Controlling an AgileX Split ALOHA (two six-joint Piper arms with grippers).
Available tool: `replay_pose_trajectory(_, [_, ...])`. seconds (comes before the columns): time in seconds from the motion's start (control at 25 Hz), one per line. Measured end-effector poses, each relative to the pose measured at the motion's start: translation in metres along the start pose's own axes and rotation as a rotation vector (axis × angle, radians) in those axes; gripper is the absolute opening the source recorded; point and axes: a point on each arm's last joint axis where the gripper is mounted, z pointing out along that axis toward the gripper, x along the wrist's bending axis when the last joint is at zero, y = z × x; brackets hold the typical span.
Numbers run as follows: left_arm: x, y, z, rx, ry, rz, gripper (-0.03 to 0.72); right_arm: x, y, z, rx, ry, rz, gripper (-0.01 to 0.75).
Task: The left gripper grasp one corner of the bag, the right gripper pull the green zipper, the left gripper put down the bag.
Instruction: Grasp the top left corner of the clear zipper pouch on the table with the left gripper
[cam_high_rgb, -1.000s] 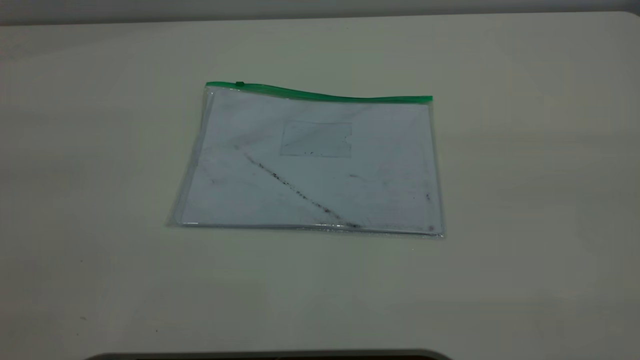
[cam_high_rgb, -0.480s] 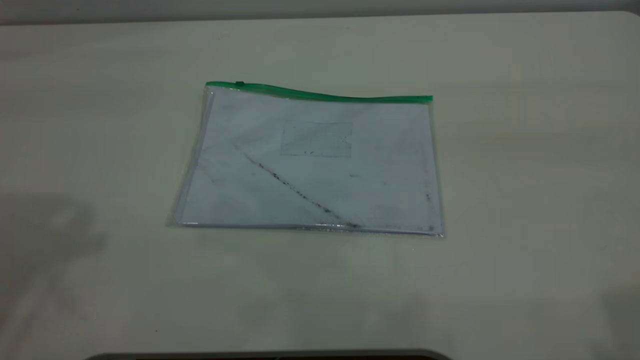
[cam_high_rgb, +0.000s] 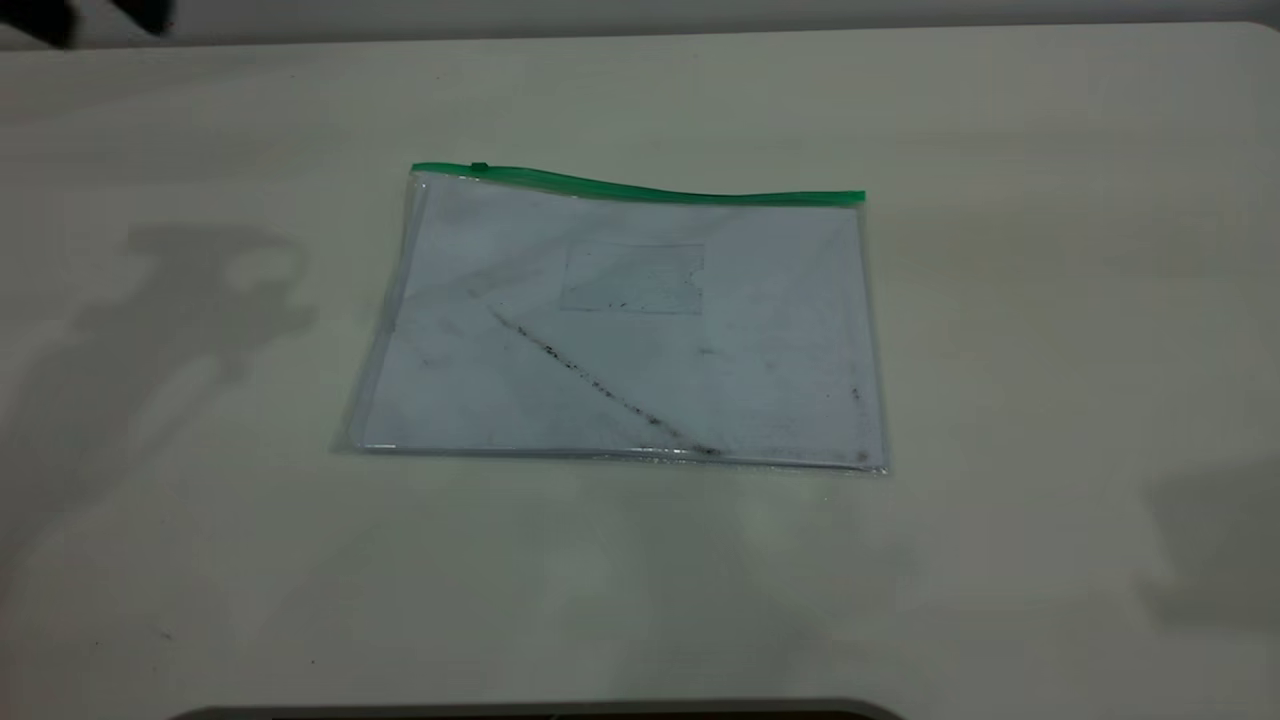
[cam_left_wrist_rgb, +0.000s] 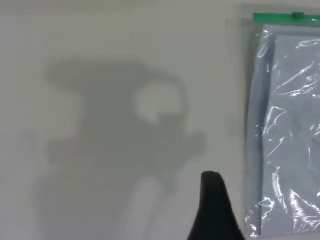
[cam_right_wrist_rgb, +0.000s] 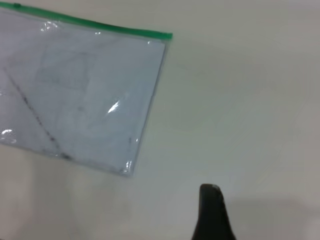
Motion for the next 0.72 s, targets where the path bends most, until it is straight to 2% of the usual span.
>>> replay_pose_trajectory(0.16, [-0.002,0.02,0.033,0.041,-0.096,0.074,0.588,-0.007,0.001,0.025,0.043,0.019,-0.013,0.579])
replay_pose_trajectory(0.44, [-0.005,0.034,0.081,0.038,-0.234,0.214,0.588,-0.012,0.001,0.052,0.088,0.056,-0.025,0.579])
replay_pose_trajectory(0.72, [0.001,0.026,0.13,0.081,-0.285,0.263,0.588,0.001,0.002,0.073,0.097,0.092,-0.112,0.579])
